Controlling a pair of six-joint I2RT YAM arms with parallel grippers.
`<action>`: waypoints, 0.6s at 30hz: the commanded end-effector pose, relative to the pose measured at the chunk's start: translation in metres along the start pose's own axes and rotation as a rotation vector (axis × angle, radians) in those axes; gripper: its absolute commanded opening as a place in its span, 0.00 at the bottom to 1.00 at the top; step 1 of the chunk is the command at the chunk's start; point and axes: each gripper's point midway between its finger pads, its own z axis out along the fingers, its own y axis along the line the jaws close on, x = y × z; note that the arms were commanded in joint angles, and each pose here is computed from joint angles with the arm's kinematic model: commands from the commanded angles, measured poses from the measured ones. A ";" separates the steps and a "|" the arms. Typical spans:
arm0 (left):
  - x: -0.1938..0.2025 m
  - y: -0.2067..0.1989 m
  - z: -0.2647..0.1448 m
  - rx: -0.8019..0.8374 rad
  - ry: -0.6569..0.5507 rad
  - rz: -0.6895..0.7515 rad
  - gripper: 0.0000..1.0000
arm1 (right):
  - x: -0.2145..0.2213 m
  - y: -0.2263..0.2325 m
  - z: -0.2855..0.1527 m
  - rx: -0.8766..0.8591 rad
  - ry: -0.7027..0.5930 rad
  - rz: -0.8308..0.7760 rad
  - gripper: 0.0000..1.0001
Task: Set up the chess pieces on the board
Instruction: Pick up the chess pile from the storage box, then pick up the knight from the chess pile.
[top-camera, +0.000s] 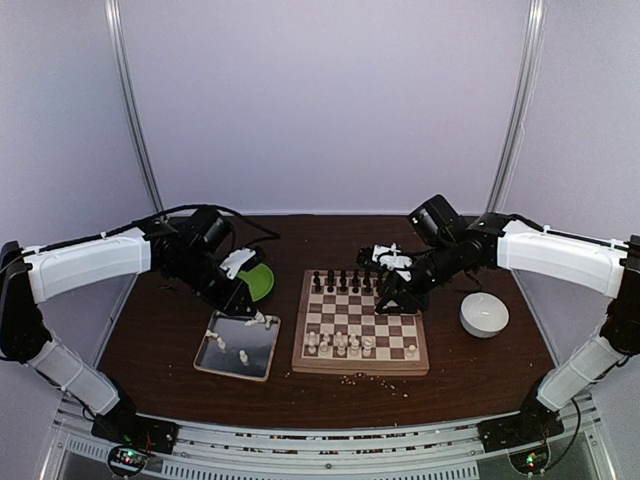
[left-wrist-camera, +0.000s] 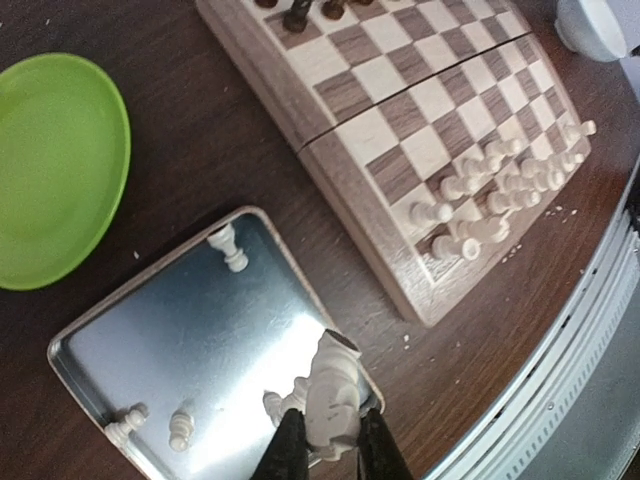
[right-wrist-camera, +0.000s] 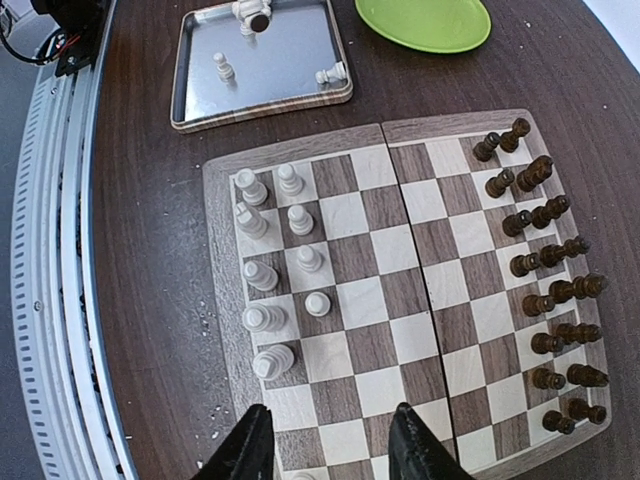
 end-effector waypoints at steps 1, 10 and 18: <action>-0.054 -0.034 -0.035 0.128 -0.219 0.072 0.00 | -0.013 0.002 -0.001 -0.043 -0.041 0.059 0.40; -0.120 -0.059 -0.073 0.235 -0.506 0.008 0.00 | -0.058 0.010 -0.024 -0.138 -0.167 0.138 0.47; -0.141 -0.091 -0.094 0.362 -0.585 0.060 0.00 | -0.108 0.004 -0.034 -0.213 -0.263 0.118 0.57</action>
